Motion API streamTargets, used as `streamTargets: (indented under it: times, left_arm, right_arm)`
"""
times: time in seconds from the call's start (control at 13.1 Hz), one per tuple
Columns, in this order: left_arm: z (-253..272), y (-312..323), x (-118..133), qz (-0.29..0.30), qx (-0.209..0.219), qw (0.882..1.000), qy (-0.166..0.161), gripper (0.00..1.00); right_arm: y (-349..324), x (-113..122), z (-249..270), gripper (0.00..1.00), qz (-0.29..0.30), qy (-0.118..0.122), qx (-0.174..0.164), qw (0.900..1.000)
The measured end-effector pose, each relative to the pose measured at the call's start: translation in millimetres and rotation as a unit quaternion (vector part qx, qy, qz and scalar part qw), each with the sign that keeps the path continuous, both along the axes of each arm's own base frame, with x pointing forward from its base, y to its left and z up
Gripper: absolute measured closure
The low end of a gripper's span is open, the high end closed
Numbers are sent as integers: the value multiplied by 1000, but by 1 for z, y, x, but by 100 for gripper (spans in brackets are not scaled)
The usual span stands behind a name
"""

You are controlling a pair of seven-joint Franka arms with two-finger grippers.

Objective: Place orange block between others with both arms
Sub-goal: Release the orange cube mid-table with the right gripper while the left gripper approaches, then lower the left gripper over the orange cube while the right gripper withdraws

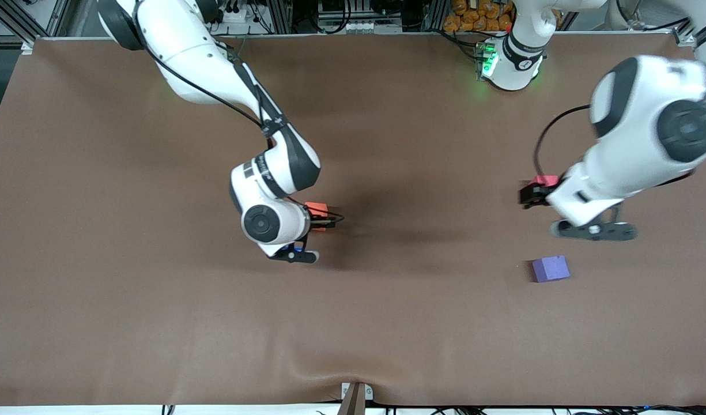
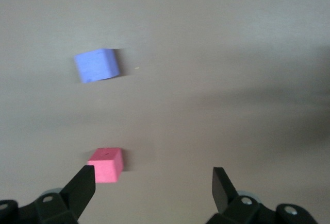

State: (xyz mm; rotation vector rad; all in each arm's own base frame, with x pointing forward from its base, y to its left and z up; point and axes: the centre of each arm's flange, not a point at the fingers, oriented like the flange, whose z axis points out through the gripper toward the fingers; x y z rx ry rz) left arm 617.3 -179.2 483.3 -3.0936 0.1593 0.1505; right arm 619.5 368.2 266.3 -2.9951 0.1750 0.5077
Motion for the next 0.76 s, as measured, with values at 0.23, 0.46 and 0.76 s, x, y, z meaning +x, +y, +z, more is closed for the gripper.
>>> streamTargets:
  times: [0.23,0.46,0.76]
  left_arm:
    - [-28,-72,0,7,7,1000,2,0]
    - [-54,-134,0,13,-6,999,-29,0]
    - [-112,-221,-22,37,-19,998,-49,0]
  right_arm:
    - [-59,25,39,0,-25,-3,-35,999]
    - [-128,42,47,0,-5,7,-70,997]
    - [-226,53,72,0,67,37,-74,994]
